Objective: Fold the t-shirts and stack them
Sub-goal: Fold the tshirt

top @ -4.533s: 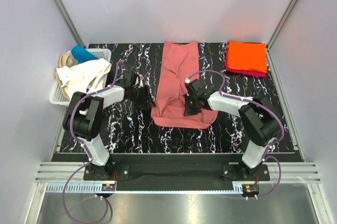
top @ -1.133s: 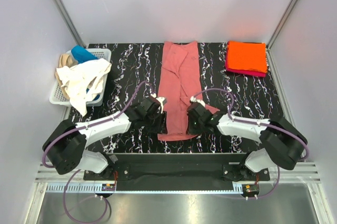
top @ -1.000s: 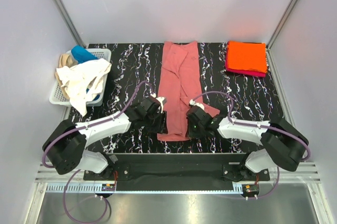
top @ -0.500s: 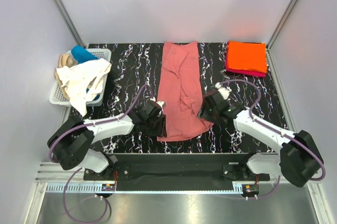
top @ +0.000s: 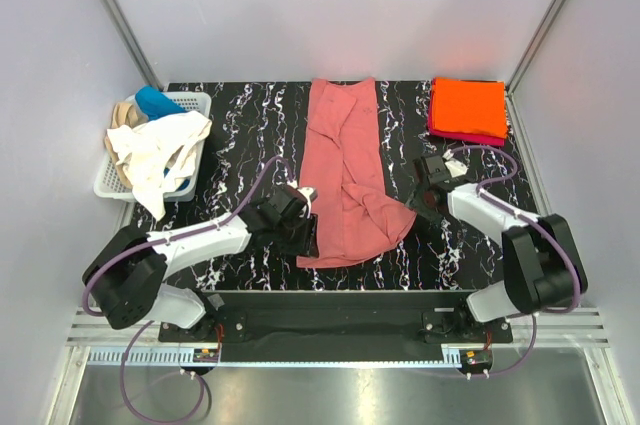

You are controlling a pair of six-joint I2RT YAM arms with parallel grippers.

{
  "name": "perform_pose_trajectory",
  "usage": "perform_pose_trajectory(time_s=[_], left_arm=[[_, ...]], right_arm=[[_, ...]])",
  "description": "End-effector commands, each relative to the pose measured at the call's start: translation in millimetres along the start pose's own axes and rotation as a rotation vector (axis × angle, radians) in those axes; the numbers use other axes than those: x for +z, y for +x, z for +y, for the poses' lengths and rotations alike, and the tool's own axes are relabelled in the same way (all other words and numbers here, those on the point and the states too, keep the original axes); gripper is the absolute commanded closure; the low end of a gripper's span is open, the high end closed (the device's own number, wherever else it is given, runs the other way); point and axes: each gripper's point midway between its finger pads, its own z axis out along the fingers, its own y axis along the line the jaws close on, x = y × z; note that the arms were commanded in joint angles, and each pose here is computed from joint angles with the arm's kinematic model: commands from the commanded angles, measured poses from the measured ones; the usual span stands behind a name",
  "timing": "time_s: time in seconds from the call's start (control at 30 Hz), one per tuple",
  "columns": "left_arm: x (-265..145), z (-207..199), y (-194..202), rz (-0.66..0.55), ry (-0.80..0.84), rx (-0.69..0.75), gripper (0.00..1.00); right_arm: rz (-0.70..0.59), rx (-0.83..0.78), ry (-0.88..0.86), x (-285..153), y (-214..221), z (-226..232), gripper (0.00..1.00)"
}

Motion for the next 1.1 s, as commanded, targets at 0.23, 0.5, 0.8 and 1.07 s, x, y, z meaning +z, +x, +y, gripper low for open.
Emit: perform_pose_trajectory(time_s=[0.23, 0.5, 0.8, 1.07], left_arm=[[-2.5, -5.7, -4.1, -0.027, 0.029, 0.028, 0.57], [-0.3, 1.3, -5.0, -0.038, -0.005, 0.020, 0.56], [23.7, 25.5, 11.8, 0.022, -0.093, -0.023, 0.54], [24.8, 29.8, 17.3, 0.031, -0.103, -0.034, 0.53]], right_arm=[[0.039, -0.095, -0.129, 29.5, -4.9, 29.6, 0.51], [0.029, -0.107, -0.119, 21.8, -3.1, 20.3, 0.93], [-0.040, -0.265, -0.413, -64.4, 13.3, 76.9, 1.00], [0.039, -0.398, -0.550, -97.8, 79.4, 100.5, 1.00]])
